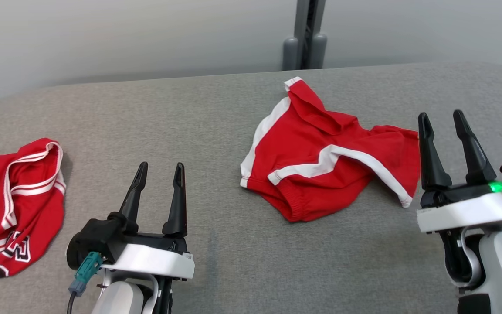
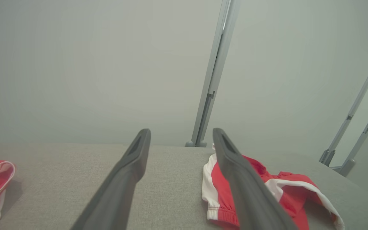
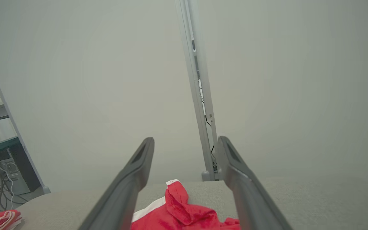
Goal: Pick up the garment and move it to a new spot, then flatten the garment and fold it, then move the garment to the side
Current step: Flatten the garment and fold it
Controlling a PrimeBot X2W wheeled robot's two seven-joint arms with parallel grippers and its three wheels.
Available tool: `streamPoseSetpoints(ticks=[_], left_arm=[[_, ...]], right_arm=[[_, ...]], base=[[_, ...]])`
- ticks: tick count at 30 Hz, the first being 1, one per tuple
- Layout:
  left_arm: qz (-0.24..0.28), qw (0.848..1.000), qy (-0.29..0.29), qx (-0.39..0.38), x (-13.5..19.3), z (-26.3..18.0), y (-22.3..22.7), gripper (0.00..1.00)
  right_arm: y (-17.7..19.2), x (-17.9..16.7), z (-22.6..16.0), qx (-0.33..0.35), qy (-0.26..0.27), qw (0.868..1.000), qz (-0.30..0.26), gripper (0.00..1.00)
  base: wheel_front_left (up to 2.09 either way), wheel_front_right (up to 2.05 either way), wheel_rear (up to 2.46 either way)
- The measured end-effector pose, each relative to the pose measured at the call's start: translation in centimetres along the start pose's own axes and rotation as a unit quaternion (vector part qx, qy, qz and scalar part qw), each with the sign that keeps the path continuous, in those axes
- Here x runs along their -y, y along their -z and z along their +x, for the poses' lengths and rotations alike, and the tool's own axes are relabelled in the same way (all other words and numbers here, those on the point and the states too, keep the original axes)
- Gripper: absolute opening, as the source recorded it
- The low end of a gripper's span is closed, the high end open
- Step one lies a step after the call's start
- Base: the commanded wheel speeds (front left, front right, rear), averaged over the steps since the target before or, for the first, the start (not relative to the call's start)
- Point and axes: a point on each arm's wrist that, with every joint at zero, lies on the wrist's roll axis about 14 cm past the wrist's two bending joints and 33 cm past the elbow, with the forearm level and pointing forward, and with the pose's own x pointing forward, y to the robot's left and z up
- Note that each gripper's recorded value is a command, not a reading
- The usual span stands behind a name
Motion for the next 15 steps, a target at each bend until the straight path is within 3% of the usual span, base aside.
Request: streamPoseSetpoints(ticks=[10, 15], left_arm=[[-0.006, 0.998, 0.031, -0.047, 1.5, 1.8, 3.6, 1.00], [-0.004, 0.992, 0.067, -0.108, 2.9, 2.7, 7.9, 1.00]], right_arm=[[-0.6, 1.7, -1.2, 0.008, 0.031, 0.999, -0.012, 1.00], [0.1, 2.4, -1.7, -0.004, 0.041, 0.999, -0.032, 1.00]], base=[[0.00, 0.00, 0.00], [0.00, 0.00, 0.00]])
